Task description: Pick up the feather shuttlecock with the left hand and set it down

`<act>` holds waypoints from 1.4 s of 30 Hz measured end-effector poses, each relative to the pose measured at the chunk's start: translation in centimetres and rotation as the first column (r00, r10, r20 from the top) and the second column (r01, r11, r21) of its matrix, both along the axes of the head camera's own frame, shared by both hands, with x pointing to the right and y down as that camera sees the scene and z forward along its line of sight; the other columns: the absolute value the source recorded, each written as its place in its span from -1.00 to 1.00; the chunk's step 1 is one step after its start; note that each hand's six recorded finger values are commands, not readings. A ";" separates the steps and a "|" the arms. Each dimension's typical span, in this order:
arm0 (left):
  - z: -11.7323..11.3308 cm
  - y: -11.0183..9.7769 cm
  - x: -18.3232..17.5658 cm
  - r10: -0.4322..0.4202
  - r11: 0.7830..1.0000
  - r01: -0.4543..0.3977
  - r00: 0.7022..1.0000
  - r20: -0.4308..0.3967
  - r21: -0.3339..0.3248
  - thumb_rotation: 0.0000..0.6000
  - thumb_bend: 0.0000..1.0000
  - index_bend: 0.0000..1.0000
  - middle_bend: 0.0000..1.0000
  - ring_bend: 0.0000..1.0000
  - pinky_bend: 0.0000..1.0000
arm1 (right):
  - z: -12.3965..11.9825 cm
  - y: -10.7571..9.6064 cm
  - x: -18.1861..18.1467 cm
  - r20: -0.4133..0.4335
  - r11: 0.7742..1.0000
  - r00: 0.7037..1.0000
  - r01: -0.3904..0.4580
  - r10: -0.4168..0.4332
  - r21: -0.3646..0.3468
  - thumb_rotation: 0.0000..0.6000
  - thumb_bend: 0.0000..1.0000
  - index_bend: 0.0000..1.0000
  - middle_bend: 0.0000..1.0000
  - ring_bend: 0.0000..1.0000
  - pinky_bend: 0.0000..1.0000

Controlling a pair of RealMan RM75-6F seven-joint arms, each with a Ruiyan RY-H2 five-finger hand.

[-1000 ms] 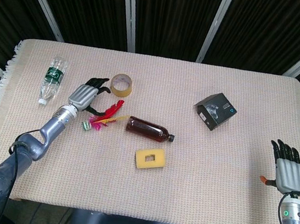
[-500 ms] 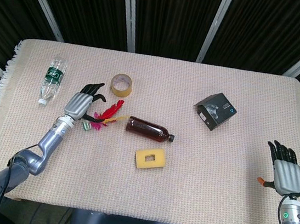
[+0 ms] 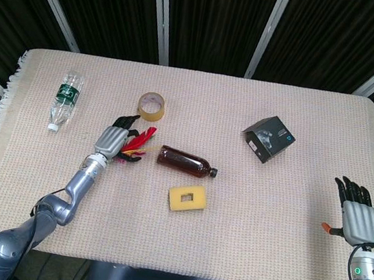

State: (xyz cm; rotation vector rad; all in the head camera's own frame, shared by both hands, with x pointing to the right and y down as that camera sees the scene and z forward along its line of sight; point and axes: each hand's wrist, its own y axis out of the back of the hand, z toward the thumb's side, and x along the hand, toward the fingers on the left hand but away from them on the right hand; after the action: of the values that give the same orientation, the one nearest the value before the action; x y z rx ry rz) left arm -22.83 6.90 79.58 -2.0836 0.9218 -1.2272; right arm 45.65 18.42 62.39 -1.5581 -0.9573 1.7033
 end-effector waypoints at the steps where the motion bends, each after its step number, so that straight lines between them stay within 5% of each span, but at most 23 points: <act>1: 0.0 0.0 0.3 -0.005 1.000 0.005 1.000 -0.014 0.000 0.67 -0.61 0.25 -1.00 -1.00 -1.00 | 0.0 0.0 0.0 -0.001 1.000 1.000 0.000 0.000 -0.001 1.00 -0.86 -1.00 -1.00 -1.00 -1.00; 16: -1.5 -0.7 2.2 -0.076 0.995 0.085 0.982 -0.172 0.045 0.69 -0.42 0.52 -0.90 -1.00 -1.00 | 0.5 -0.1 0.1 -0.004 1.000 1.000 -0.003 0.003 -0.017 1.00 -0.86 -1.00 -1.00 -1.00 -1.00; 23: -3.1 0.2 1.1 -0.071 0.991 0.099 0.959 -0.275 0.088 0.68 -0.45 0.41 -0.87 -1.00 -1.00 | 0.3 -0.1 0.1 -0.004 1.000 1.000 -0.005 0.005 -0.010 1.00 -0.86 -1.00 -1.00 -1.00 -1.00; 33: -6.4 4.3 -2.5 0.021 0.990 0.039 0.911 -0.411 0.137 0.67 -0.54 0.23 -0.90 -1.00 -1.00 | 0.3 0.4 -0.7 -0.009 1.000 1.000 0.020 -0.020 -0.009 1.00 -0.85 -1.00 -1.00 -1.00 -1.00; 42: -8.9 6.7 -6.4 0.078 0.984 -0.012 0.927 -0.366 0.180 0.68 -0.62 0.00 -0.96 -1.00 -1.00 | -0.3 0.5 -0.4 -0.013 1.000 1.000 0.014 -0.014 0.006 1.00 -0.85 -1.00 -1.00 -1.00 -1.00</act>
State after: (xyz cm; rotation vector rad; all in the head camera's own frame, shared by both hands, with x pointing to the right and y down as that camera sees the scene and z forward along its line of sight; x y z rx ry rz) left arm -29.18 13.63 70.69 -2.2183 1.0961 -0.7051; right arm 45.23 18.96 62.14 -1.5446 -0.9417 1.6973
